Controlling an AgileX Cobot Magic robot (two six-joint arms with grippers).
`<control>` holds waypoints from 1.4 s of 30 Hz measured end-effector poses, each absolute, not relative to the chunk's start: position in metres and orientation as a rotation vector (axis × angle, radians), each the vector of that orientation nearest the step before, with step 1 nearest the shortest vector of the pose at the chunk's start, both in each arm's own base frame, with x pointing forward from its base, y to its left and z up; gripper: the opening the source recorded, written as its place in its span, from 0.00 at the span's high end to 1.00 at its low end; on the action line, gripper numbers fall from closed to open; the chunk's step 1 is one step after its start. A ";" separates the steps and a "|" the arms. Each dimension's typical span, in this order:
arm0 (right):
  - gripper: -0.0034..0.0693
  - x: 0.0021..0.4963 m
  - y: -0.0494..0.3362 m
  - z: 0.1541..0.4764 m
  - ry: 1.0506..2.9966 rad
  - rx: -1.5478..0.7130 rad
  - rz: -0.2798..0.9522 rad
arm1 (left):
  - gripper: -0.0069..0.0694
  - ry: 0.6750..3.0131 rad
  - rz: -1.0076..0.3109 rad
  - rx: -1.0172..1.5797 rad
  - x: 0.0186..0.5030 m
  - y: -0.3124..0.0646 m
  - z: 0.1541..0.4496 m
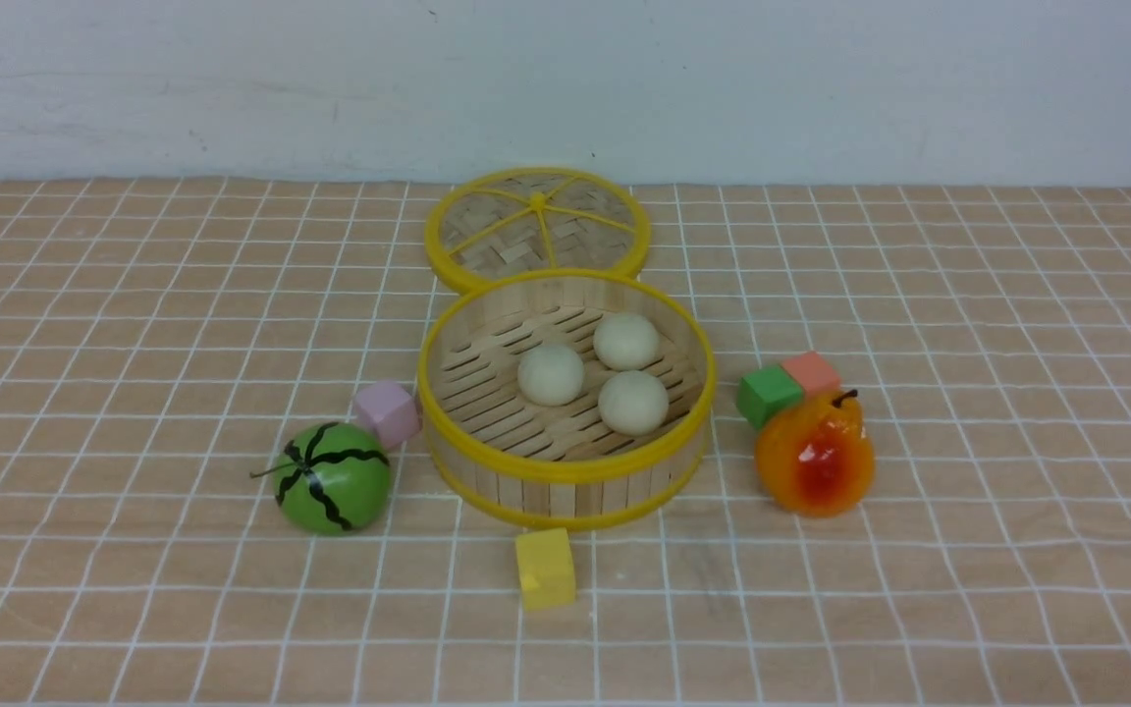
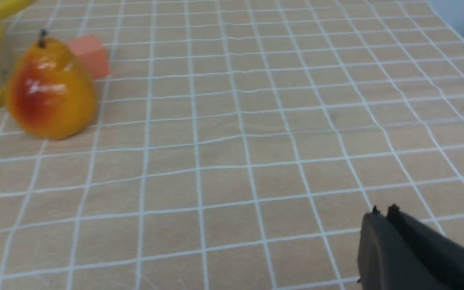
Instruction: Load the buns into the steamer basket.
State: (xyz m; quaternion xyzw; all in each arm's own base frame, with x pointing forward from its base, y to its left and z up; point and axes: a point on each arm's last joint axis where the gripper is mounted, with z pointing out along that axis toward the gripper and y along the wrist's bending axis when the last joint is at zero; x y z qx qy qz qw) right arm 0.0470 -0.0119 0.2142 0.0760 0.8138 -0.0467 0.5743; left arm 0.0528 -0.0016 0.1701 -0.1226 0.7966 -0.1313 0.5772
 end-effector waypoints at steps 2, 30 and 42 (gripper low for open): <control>0.95 0.044 -0.013 0.209 1.873 0.205 -0.121 | 0.60 1.864 -0.307 -0.287 0.053 -0.002 0.170; 0.90 0.051 -0.011 0.173 1.875 0.159 -0.090 | 0.60 1.864 -0.306 -0.286 0.053 -0.002 0.170; 0.87 0.051 -0.011 0.173 1.874 0.158 -0.090 | 0.60 1.864 -0.306 -0.286 0.053 -0.002 0.170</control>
